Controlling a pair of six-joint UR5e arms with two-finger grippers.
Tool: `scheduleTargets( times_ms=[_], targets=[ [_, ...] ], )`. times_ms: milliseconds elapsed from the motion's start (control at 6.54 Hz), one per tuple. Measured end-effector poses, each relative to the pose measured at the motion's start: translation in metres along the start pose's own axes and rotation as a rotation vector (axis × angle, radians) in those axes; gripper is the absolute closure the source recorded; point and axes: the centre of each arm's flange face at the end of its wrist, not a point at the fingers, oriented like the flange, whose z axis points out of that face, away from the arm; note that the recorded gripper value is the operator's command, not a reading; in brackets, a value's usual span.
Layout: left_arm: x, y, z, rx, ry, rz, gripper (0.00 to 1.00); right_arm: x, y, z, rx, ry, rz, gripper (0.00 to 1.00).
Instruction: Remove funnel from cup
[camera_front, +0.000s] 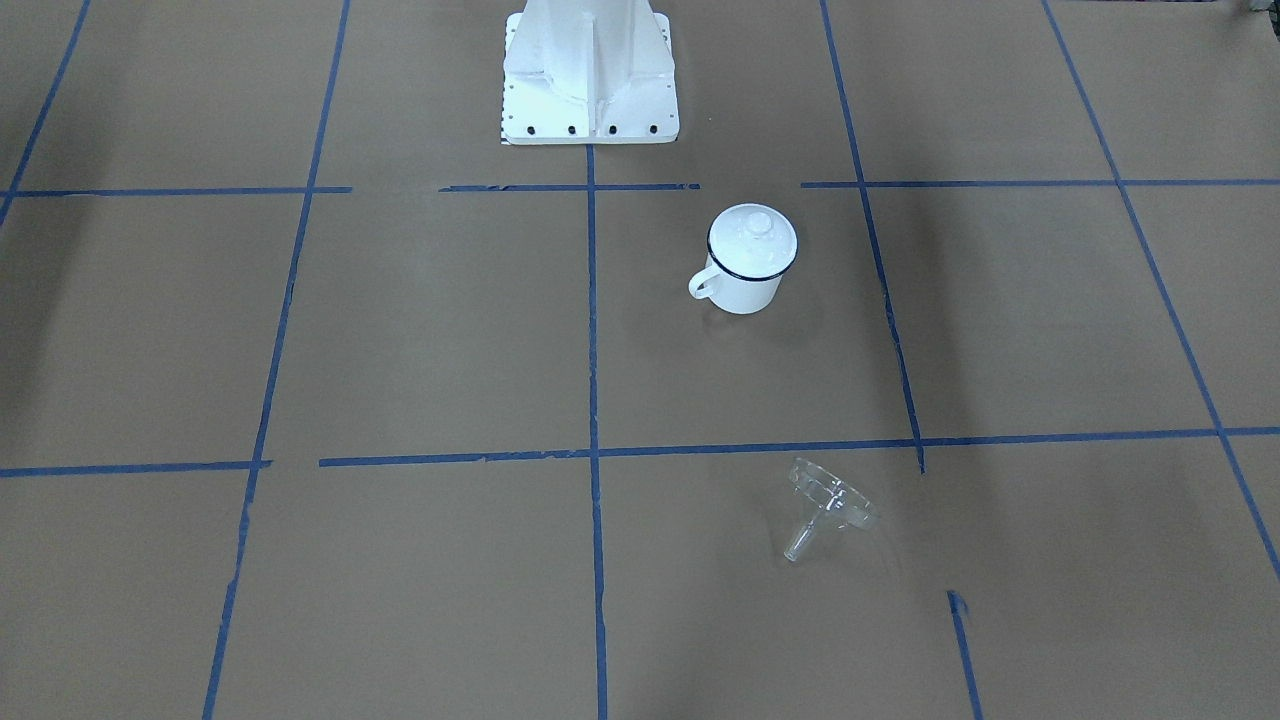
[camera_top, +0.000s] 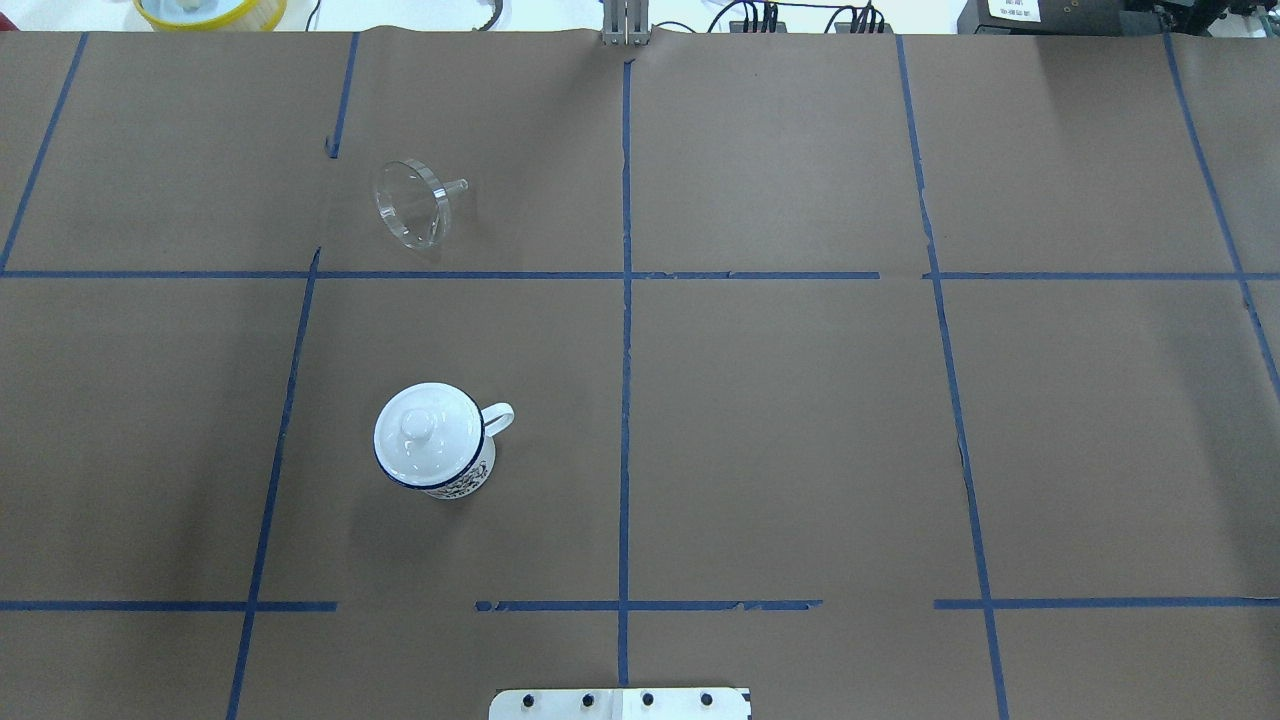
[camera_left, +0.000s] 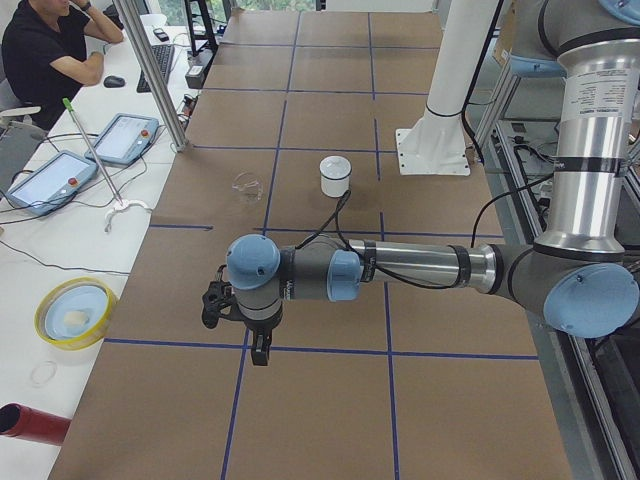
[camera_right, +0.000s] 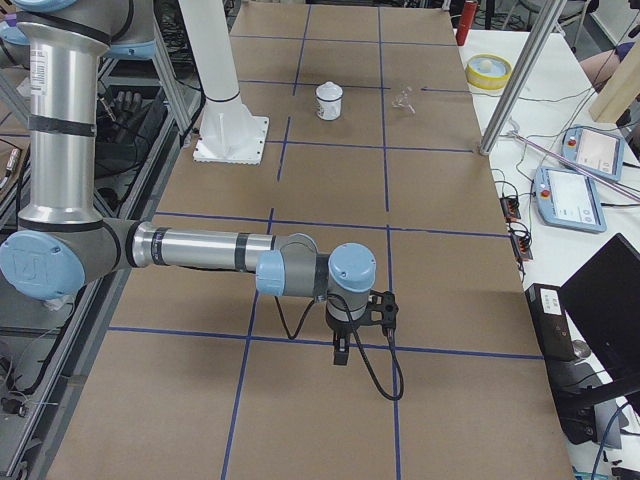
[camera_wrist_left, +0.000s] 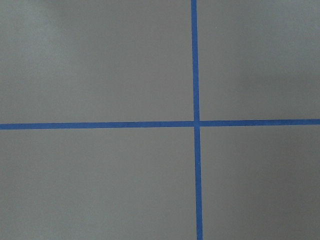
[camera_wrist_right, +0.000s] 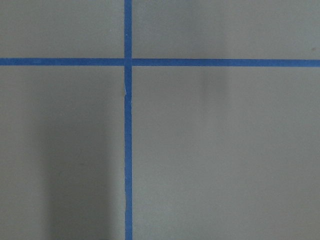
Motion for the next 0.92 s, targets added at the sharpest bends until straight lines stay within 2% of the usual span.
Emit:
scheduleTargets(
  times_ms=[917],
  targets=[
    [0.0044, 0.0104, -0.0030, -0.035, 0.003, -0.033, 0.00, 0.0002, 0.0000, 0.0002, 0.000, 0.000, 0.000, 0.00]
  ],
)
